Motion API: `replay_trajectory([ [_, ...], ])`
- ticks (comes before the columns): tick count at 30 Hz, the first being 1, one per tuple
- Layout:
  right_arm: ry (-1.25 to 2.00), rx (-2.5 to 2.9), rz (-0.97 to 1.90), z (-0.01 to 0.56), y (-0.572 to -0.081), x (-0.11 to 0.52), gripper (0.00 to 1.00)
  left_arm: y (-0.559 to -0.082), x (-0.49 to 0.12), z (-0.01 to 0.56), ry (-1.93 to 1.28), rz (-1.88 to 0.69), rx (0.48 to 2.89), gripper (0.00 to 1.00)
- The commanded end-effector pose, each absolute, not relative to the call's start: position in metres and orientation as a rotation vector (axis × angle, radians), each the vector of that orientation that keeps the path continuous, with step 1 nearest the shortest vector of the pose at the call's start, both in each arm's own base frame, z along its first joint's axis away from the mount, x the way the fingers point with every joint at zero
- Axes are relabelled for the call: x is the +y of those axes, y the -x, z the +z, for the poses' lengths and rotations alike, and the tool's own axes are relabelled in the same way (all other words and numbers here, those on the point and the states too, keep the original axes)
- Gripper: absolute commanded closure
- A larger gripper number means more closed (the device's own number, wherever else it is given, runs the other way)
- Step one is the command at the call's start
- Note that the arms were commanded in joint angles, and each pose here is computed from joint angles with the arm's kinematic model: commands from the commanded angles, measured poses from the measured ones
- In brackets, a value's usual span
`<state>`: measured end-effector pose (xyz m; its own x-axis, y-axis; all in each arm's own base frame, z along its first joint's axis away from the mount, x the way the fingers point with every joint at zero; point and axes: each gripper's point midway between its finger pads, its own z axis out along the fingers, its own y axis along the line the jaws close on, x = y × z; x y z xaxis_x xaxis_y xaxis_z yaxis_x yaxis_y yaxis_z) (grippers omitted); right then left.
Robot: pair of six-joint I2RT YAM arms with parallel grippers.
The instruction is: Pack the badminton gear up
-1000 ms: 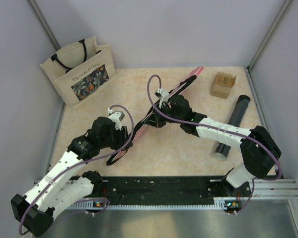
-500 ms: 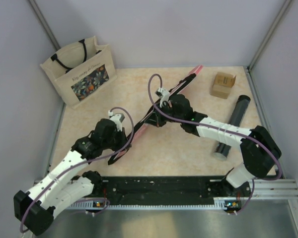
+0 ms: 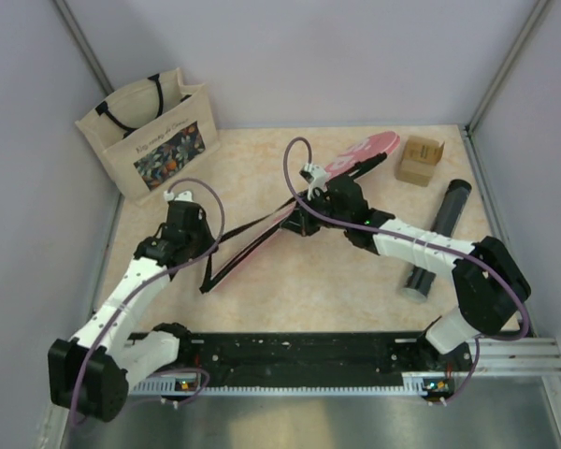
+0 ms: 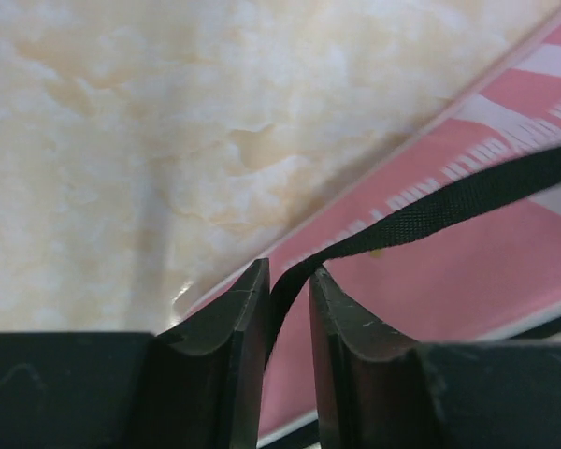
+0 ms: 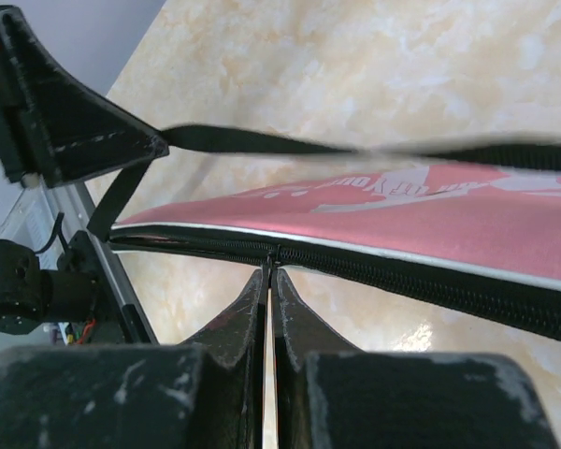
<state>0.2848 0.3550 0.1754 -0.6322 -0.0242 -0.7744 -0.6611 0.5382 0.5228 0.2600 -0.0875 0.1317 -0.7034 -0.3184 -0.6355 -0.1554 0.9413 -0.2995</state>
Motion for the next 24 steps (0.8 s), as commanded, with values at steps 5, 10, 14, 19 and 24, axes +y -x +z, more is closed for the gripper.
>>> replay_trajectory([
  [5, 0.521, 1.889, 1.065, 0.223, -0.311, 0.343, 1.00, -0.275, -0.044, 0.153, 0.561, -0.227, 2.226, 0.46],
  [10, 0.503, 1.882, 1.047, 0.231, -0.320, 0.338, 1.00, -0.253, -0.050, 0.177, 0.705, -0.348, 2.185, 0.41],
  [14, 0.500, 1.877, 1.043, 0.234, -0.326, 0.340, 1.00, -0.228, -0.060, 0.169, 0.913, -0.460, 2.200, 0.34],
  [19, 0.509, 1.885, 1.049, 0.234, -0.329, 0.344, 1.00, -0.205, -0.062, 0.147, 1.203, -0.483, 2.230, 0.34],
  [24, 0.498, 1.882, 1.049, 0.238, -0.334, 0.345, 1.00, -0.184, -0.073, 0.130, 1.339, -0.482, 2.357, 0.32],
])
